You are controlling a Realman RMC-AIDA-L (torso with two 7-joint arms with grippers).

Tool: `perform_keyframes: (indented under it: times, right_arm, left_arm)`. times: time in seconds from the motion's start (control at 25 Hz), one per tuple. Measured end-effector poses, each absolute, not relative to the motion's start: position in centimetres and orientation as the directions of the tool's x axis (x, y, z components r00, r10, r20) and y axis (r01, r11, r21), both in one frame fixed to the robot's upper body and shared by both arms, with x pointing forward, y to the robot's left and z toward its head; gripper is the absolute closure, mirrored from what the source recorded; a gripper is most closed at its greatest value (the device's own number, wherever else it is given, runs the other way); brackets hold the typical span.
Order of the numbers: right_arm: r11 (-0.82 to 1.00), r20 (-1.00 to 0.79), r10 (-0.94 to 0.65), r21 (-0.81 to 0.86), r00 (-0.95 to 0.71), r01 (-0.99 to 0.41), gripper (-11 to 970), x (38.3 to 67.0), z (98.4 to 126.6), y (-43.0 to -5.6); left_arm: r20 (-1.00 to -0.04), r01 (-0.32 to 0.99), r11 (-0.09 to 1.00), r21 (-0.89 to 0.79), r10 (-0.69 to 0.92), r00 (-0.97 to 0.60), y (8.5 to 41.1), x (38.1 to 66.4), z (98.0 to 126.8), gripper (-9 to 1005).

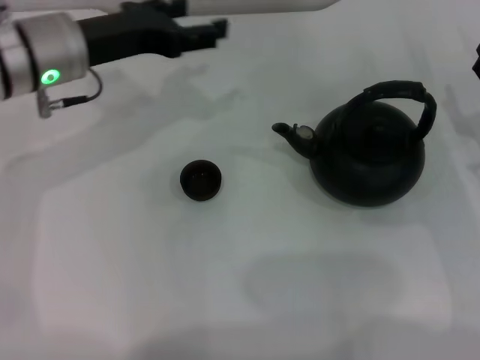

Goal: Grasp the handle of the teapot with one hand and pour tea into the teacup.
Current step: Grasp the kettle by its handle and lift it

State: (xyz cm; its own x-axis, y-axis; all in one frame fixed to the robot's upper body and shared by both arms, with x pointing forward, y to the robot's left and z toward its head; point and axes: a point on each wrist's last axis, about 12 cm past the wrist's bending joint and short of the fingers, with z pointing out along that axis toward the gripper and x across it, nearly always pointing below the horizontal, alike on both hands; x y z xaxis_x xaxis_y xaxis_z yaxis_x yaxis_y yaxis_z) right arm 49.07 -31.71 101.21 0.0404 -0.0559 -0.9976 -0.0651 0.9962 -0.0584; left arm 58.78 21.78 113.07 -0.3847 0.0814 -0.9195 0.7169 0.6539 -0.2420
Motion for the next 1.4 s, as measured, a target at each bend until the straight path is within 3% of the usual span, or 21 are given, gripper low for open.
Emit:
perform_keyframes:
  times: [0.24, 0.52, 0.8, 1.12, 1.4]
  right_arm:
    - [0.996, -0.995, -0.048, -0.054, 0.086, -0.075, 192, 49.1, 101.7, -31.5]
    - [0.996, -0.996, 0.043, 0.036, 0.084, -0.082, 194, 49.2, 101.9, -31.5]
    - [0.987, -0.985, 0.136, 0.126, 0.107, -0.095, 196, 49.1, 102.2, -31.7]
    - [0.946, -0.94, 0.303, 0.277, 0.157, -0.17, 199, 47.8, 102.9, -32.1]
    - [0.868, -0.916, 0.396, 0.352, 0.06, -0.35, 201, 44.8, 102.4, -32.3]
  left_arm:
    - [-0.946, 0.644, 0.71, -0.283, -0.096, -0.31, 24.9, 58.1, 110.8, 125]
    - [-0.969, 0.549, 0.8, -0.243, -0.223, -0.104, 27.4, 56.3, 107.5, 126]
    - [-0.954, 0.348, 0.894, -0.281, -0.3, 0.001, 29.9, 54.4, 105.1, 127]
    - [-0.953, 0.275, 0.916, -0.292, -0.303, -0.004, 30.6, 53.4, 103.8, 128]
    - [-0.95, 0.262, 0.916, -0.305, -0.313, -0.01, 30.8, 53.2, 103.6, 129]
